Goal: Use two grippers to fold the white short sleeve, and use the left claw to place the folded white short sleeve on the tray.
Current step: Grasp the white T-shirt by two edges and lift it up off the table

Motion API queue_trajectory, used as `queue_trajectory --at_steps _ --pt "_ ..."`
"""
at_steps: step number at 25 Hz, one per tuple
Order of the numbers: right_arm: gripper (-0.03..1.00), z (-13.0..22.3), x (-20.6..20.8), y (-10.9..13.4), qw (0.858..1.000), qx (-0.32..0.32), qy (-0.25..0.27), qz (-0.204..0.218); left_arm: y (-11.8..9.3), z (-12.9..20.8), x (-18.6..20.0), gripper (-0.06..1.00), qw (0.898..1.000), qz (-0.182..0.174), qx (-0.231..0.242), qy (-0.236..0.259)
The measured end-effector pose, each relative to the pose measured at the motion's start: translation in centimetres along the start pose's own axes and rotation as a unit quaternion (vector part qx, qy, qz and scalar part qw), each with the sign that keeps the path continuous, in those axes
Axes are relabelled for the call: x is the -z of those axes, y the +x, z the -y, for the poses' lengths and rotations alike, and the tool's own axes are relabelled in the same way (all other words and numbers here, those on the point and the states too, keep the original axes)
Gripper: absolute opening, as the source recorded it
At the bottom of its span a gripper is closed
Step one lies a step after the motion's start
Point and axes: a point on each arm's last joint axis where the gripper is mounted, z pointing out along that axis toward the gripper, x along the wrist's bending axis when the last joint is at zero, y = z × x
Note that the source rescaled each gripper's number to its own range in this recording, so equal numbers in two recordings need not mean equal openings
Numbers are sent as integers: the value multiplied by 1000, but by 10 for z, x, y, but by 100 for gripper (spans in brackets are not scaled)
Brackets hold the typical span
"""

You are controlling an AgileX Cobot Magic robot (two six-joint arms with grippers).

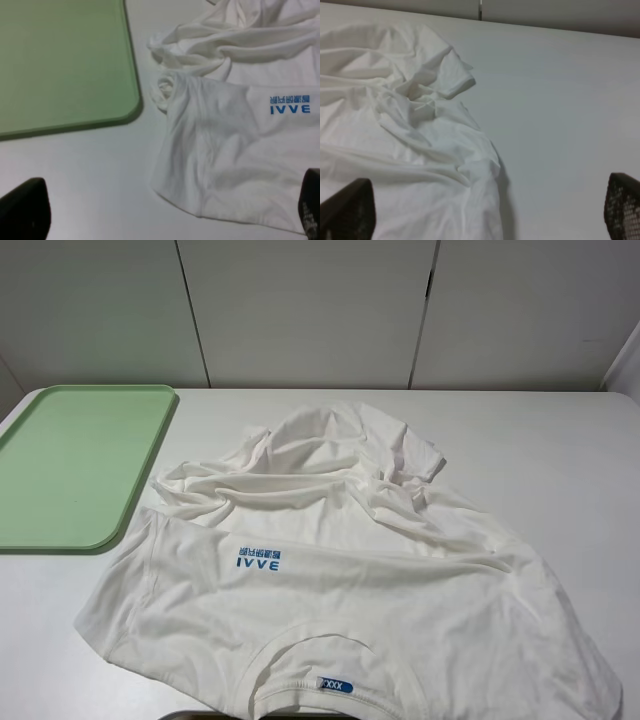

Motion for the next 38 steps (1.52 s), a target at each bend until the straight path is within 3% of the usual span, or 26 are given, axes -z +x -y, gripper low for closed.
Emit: queue_trajectory --at_steps 24,29,33,35,38 --pt "100 0 0 0 1000 0 0 0 -1 0 0 100 1000 13 -3 0" --pt "100 -2 -2 3 1000 -11 6 -23 -1 0 0 100 1000 13 -3 0" --pt "100 -10 -19 8 994 -22 60 -84 -1 0 0 100 1000 13 -3 0" --pt "100 -19 -41 10 985 -11 129 -112 -1 0 0 100 1000 13 -3 0" --pt "100 -30 -61 11 974 12 183 -133 -1 0 0 100 1000 13 -3 0"
